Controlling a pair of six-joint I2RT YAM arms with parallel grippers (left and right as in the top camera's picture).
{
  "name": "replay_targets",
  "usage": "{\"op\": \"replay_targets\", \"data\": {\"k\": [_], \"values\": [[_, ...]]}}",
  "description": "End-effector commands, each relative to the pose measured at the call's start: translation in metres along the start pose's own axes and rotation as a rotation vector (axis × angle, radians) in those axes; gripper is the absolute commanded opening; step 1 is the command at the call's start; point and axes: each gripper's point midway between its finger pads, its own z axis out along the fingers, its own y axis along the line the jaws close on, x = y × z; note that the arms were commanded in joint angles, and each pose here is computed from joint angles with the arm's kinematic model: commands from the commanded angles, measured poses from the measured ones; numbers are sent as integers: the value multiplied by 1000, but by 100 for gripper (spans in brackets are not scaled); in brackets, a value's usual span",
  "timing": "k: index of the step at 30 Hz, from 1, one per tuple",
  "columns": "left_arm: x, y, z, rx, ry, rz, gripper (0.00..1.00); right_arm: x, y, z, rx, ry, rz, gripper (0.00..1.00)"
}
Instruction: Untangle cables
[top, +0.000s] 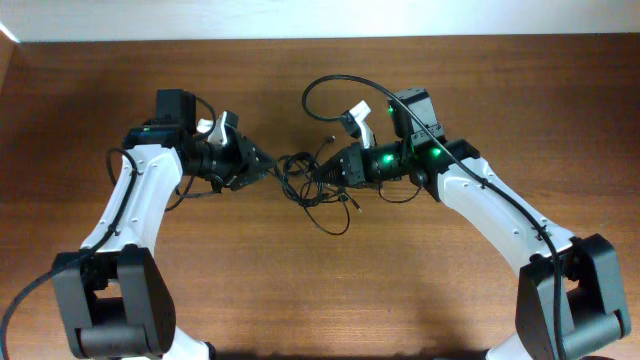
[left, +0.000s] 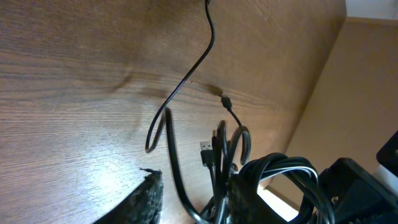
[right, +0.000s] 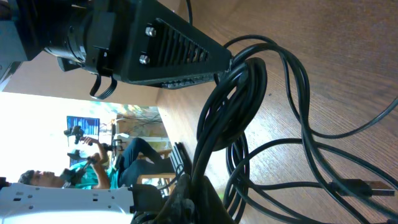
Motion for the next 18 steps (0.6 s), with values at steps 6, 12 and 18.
{"op": "replay_targets", "data": {"k": [6, 12, 18], "values": [[-7, 2, 1, -16, -24, 2, 29, 1, 22, -6, -60, 9, -35, 4], [-7, 2, 1, -17, -25, -17, 37, -5, 25, -6, -69, -7, -34, 4], [-10, 7, 1, -46, -41, -68, 34, -7, 27, -7, -73, -15, -30, 4]]}}
